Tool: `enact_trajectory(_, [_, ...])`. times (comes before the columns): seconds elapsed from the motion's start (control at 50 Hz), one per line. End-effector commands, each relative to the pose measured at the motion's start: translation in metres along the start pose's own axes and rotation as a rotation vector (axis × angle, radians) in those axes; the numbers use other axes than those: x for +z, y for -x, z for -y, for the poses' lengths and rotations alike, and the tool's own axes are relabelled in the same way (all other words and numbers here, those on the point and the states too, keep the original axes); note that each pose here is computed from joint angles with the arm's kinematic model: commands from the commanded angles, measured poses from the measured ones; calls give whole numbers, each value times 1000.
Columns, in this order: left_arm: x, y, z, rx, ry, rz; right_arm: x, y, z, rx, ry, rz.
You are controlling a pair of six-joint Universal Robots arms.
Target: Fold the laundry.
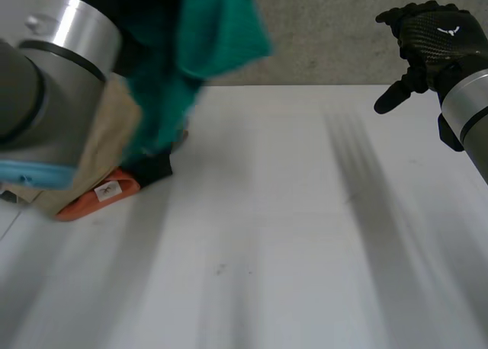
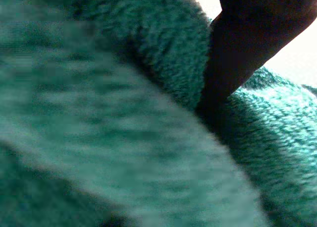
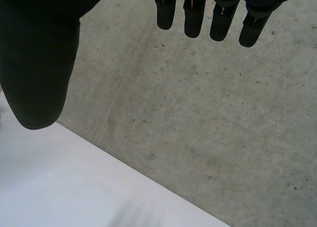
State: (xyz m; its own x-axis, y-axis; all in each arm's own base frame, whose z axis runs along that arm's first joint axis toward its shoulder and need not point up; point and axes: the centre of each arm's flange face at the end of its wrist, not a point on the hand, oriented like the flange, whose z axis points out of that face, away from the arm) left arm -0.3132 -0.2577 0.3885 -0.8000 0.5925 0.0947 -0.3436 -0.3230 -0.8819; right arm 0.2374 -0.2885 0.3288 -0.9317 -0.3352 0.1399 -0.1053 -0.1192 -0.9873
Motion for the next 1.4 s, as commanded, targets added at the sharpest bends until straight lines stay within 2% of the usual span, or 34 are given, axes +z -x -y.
enact_trajectory(0.02, [-41, -49, -110, -82, 361, -87, 3, -5, 1, -1, -5, -15])
enact_trajectory(0.06, [-60, -56, -153, -61, 501, -80, 5, -14, -1, -2, 2, -38])
enact_trajectory(0.12, [-77, -53, -193, 3, 629, -50, 8, -20, -1, -2, 2, -52])
enact_trajectory(0.18, [-89, -58, -209, 19, 693, -68, 9, -18, -1, -6, 7, -19])
enact_trajectory(0.24, [-93, -67, -208, 24, 700, -101, 8, -13, -5, -23, 28, 29])
enact_trajectory(0.3, [-83, -70, -183, 21, 637, -101, 8, -7, -18, -73, 88, 94])
enact_trajectory(0.34, [-73, -67, -157, 20, 574, -88, 9, -2, -28, -138, 133, 140])
enact_trajectory(0.46, [-70, -48, -132, 32, 543, -41, -2, 5, -39, -337, 240, 220])
enact_trajectory(0.48, [-75, -45, -128, 34, 556, -34, -8, 7, -44, -403, 279, 252])
enact_trajectory(0.6, [-116, -39, -138, 87, 681, -38, -18, 12, -72, -576, 368, 373])
enact_trajectory(0.68, [-140, -33, -156, 153, 756, -44, -24, 25, -88, -608, 361, 485])
enact_trajectory(0.78, [-148, -16, -183, 211, 793, -2, -30, 39, -117, -545, 369, 627])
enact_trajectory(0.86, [-148, -5, -201, 216, 812, 23, -32, 44, -132, -502, 386, 657])
enact_trajectory(1.0, [-141, -3, -223, 216, 817, 20, -33, 56, -156, -439, 380, 651])
enact_trajectory(1.14, [-119, -3, -228, 216, 771, 22, -16, 54, -153, -310, 312, 536])
enact_trajectory(1.2, [-87, -7, -200, 218, 646, 20, -3, 48, -136, -260, 250, 462])
enact_trajectory(1.22, [-77, -8, -187, 216, 600, 21, 4, 41, -117, -242, 195, 403])
enact_trajectory(1.24, [-60, -10, -159, 215, 513, 26, 7, 38, -105, -231, 162, 372])
enact_trajectory(1.3, [-40, -11, -121, 209, 398, 36, 10, 29, -73, -202, 87, 295])
enact_trajectory(1.32, [-32, -12, -96, 205, 331, 39, 9, 25, -56, -185, 51, 257])
enact_trajectory(1.4, [-31, -17, -64, 203, 272, 32, 9, 15, -37, -186, 11, 199])
